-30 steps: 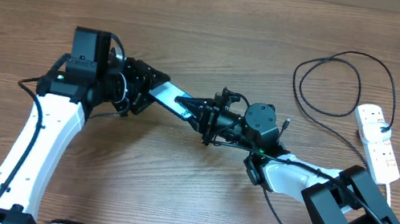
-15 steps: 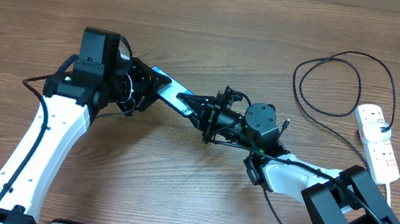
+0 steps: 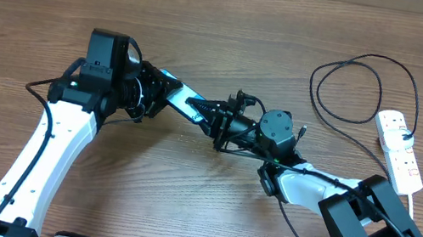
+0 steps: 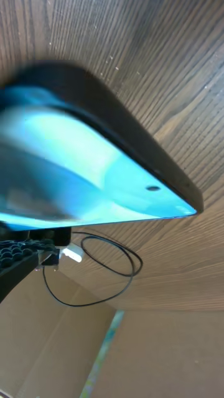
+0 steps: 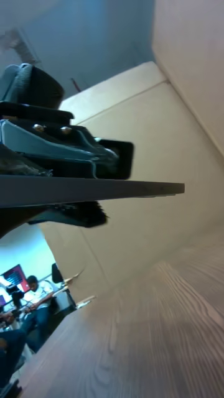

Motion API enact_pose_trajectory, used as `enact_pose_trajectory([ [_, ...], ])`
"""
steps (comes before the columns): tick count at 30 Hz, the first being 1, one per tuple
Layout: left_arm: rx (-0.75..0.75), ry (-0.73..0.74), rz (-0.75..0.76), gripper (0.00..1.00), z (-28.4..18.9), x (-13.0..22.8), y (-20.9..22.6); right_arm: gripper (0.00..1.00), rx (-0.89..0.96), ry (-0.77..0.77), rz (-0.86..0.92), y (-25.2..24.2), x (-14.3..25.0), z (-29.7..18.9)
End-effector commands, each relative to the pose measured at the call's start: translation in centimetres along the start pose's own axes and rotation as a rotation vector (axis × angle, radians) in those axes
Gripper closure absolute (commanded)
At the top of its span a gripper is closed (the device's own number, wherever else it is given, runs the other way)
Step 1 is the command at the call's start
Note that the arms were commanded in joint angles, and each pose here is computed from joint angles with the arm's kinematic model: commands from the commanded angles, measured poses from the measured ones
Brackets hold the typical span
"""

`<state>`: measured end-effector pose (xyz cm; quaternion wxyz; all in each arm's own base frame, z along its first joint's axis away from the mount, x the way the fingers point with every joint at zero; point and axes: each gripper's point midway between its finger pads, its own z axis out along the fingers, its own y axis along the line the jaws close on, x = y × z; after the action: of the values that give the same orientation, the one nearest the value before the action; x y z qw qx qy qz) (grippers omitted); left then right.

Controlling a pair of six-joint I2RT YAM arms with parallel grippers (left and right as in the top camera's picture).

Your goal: Plug charger to phone and switch on socket

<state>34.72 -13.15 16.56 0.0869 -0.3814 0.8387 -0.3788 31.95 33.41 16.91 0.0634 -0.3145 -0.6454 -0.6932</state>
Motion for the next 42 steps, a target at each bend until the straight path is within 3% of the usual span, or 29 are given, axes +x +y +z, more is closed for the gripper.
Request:
enact_pose_trajectory([
  [1, -0.002, -0.002, 0.003, 0.69, 0.2, 0.1, -0.1, 0.96, -0.024, 0.059, 0.100, 1.5, 1.9, 0.2],
  [16, -0.001, -0.002, -0.017, 0.95, 0.2, 0.1, -0.2, 0.96, -0.018, 0.055, 0.105, 1.3, 1.8, 0.2],
  [23, 0.003, -0.005, -0.047, 0.95, 0.2, 0.0, -0.2, 0.81, -0.005, 0.047, 0.115, 1.0, 1.6, 0.2],
  [28, -0.002, -0.035, -0.038, 0.96, 0.1, -0.6, -0.2, 0.55, 0.034, 0.034, 0.131, 0.0, 1.2, 0.2],
  [33, -0.037, -0.112, 0.045, 0.96, -0.1, -2.0, 0.4, 0.33, 0.078, 0.010, -0.048, -1.3, 0.5, 0.2],
  [35, -0.037, -0.111, 0.090, 0.96, -0.1, -2.2, 0.5, 0.18, 0.090, -0.026, -0.168, -1.6, -0.4, 0.1],
  [36, -0.033, -0.100, 0.122, 0.96, -0.1, -2.0, 0.4, 0.04, 0.097, -0.059, -0.246, -1.8, -1.1, 0.0],
  [42, -0.063, -0.013, 0.314, 0.96, -0.5, -1.0, 1.8, 0.00, 0.221, -0.099, -0.785, -3.7, -3.5, -0.7],
])
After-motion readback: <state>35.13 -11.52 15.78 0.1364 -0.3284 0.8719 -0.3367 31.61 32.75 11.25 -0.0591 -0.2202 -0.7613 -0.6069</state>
